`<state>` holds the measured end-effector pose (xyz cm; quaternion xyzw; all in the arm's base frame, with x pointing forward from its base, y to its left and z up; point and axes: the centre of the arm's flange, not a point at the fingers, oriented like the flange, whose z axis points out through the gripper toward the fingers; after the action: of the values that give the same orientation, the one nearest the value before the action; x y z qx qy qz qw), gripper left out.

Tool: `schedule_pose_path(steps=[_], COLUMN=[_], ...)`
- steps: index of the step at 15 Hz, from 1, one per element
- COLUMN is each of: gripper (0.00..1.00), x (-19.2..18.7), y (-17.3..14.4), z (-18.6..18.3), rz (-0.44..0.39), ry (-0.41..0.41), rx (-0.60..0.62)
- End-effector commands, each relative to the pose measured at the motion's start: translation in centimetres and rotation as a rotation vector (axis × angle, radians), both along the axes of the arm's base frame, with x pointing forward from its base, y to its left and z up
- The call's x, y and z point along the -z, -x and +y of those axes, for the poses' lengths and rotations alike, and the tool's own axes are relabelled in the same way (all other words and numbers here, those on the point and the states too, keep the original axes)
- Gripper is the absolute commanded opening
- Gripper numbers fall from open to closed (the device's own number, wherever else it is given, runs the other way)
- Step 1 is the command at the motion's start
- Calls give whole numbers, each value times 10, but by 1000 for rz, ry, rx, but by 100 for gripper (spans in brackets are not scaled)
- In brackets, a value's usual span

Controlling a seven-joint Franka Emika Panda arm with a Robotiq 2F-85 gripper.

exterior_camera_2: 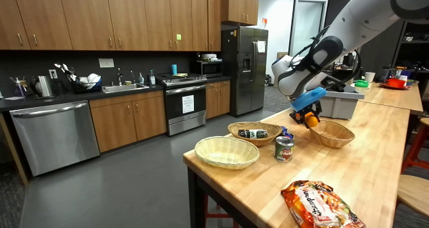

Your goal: Put the orange inside the dish

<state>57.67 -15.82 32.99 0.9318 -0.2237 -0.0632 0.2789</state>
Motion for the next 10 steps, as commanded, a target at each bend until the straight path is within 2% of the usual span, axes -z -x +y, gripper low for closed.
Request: schedule_pose_path(steps=[1,10], gripper=[32,32], x=[-19,-41], y=[20,41], z=[-8,-23], rz=[5,4], ry=[41,68], rx=[66,184])
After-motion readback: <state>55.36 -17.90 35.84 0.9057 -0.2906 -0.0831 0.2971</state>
